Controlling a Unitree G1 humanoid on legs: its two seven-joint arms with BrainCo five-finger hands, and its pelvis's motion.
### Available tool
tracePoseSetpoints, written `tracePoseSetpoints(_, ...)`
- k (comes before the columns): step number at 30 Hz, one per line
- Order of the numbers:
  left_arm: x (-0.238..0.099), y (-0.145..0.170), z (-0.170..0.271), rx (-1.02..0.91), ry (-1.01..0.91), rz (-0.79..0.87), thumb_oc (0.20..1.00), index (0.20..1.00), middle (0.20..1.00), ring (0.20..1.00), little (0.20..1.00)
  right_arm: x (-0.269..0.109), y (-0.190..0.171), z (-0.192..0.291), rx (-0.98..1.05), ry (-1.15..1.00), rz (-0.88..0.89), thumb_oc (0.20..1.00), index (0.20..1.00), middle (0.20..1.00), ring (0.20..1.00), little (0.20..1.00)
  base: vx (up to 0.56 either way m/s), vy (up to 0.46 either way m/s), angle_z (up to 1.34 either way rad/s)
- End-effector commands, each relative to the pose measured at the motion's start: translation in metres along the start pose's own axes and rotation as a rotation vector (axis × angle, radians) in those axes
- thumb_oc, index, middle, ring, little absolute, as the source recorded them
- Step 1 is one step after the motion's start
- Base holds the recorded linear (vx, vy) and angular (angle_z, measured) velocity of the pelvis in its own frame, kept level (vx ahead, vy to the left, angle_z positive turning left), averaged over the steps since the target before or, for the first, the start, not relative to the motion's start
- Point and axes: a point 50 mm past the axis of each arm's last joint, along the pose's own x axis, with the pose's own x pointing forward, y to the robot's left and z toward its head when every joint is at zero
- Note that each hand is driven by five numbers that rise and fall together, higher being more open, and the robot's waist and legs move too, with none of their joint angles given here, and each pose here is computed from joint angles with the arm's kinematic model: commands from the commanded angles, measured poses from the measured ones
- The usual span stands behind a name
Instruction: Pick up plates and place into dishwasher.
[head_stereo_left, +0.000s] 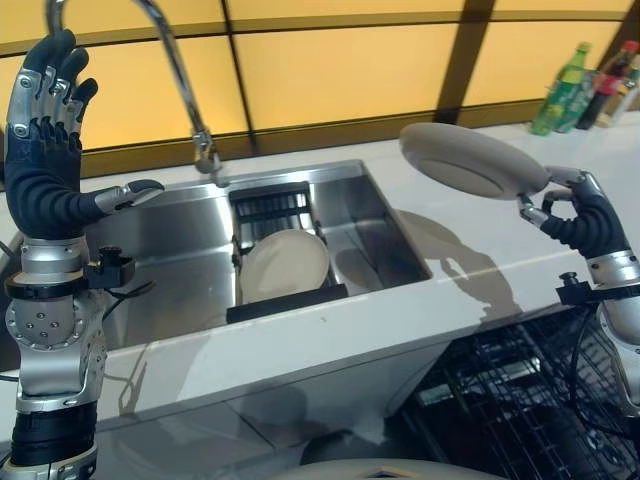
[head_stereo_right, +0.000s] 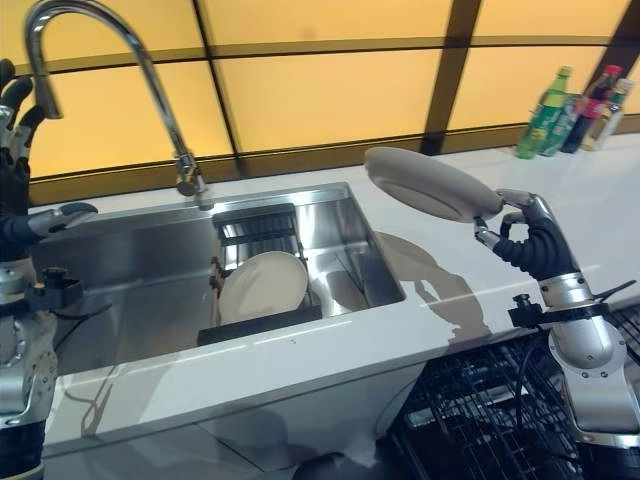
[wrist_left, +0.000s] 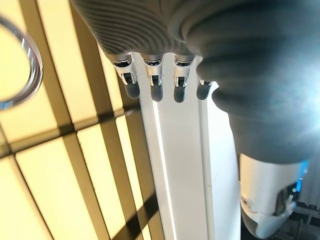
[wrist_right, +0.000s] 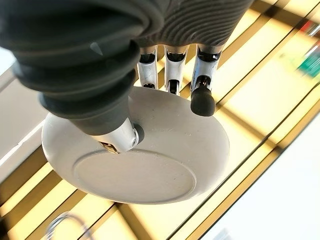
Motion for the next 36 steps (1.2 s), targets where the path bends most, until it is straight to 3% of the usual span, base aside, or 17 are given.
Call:
tracePoseSetpoints(1, 0.021, -0.001, 0.0, -0.023, -0.058, -0.001, 1.0, 1.0, 1.0, 1.0, 1.0, 0.004, -0.028, 0.011, -0.045, -0.063, -0.149, 0.2, 0.2, 0.2, 0.2, 0.2, 0.04, 0.075, -0.28)
tracePoseSetpoints(8, 0.022, 0.004, -0.006, 0.011, -0.014, 0.039, 1.0, 1.0, 1.0, 1.0, 1.0, -0.016, -0.043, -0.007, -0.03, 0.02, -0.2, 0.2, 0.2, 0.2, 0.2, 0.2, -0.05, -0.014, -0.44)
tracePoseSetpoints(21, 0.011, 0.031, -0.002, 0.084, -0.02, 0.109, 1.0, 1.0, 1.0, 1.0, 1.0, -0.02, -0.044, -0.025, -0.009, 0.124, -0.338, 0.2, 0.2, 0.2, 0.2, 0.2, -0.15, -0.157, -0.56)
tracePoseSetpoints(36, -0.009, 0.042, -0.007, 0.098, 0.038, 0.144, 1.0, 1.0, 1.0, 1.0, 1.0, -0.043, -0.042, -0.06, -0.065, 0.381, -0.243, 0.2, 0.2, 0.2, 0.2, 0.2, -0.03, -0.098, -0.08)
